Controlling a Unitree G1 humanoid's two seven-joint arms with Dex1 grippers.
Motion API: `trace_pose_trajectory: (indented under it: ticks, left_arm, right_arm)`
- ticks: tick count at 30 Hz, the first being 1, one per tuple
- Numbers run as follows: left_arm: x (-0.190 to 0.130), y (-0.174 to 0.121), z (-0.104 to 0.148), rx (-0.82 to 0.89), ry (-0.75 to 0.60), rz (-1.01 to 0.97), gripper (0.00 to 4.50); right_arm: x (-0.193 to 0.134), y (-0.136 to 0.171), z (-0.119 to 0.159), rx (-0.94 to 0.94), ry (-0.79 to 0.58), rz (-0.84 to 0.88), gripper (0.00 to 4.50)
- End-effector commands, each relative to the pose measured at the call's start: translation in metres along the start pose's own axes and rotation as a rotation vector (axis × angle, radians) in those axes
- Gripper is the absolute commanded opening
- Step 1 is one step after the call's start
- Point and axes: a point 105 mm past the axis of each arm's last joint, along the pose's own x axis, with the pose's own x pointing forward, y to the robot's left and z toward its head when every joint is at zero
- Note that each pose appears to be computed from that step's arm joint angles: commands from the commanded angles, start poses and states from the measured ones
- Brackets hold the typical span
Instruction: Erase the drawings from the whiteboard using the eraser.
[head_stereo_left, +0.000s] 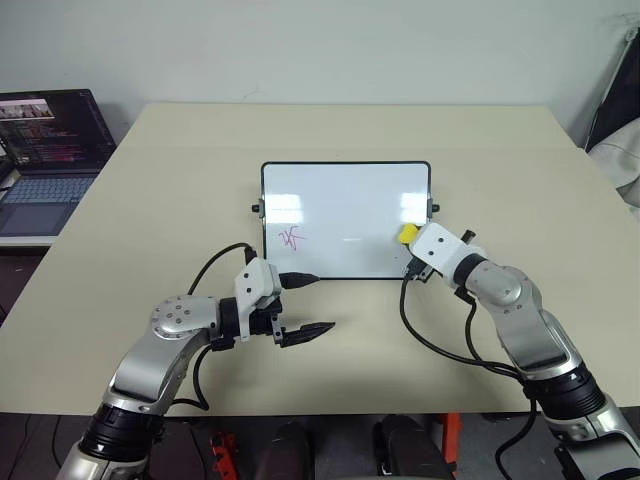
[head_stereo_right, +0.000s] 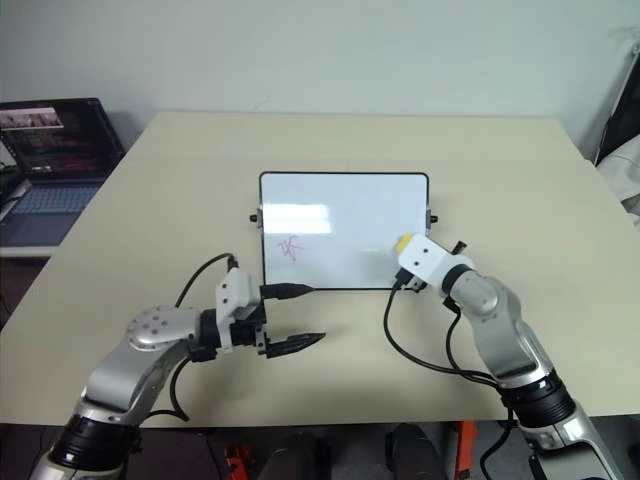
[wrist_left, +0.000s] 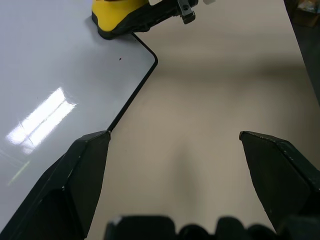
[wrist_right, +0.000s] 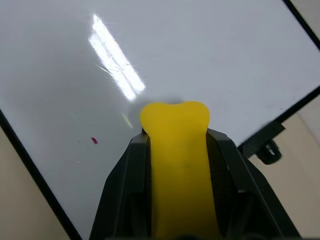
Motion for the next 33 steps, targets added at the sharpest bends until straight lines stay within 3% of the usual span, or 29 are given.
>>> trace_pose_trajectory:
  ticks: [1,5,12,18,21,25,33]
  left_arm:
    - [0.0,0.0,0.008,0.02,-0.026,-0.005,4.5]
    - [-0.001,0.001,0.007,0.018,-0.024,-0.003,4.5]
    - [-0.002,-0.001,0.004,0.011,-0.022,-0.005,4.5]
    - [-0.004,0.002,0.003,0.001,-0.03,0.029,4.5]
    - [-0.009,0.011,0.003,-0.012,-0.045,0.107,4.5]
    - [-0.025,0.024,0.006,-0.057,-0.083,0.243,4.5]
    - [-0.073,0.026,-0.004,-0.148,-0.084,0.509,4.5]
  right_arm:
    - [-0.004,0.026,-0.011,0.033,0.053,0.143,1.14]
    - [-0.008,0.033,-0.015,0.005,0.067,0.185,1.14]
    - [0.0,-0.015,-0.006,-0.036,0.025,-0.088,1.14]
    - [-0.001,-0.005,0.002,0.051,-0.03,-0.052,1.14]
    - [-0.007,-0.01,0.02,0.17,-0.138,-0.062,1.14]
    - [-0.017,-0.007,0.035,0.331,-0.271,0.001,1.14]
    - [-0.032,0.028,0.043,0.344,-0.36,0.272,1.14]
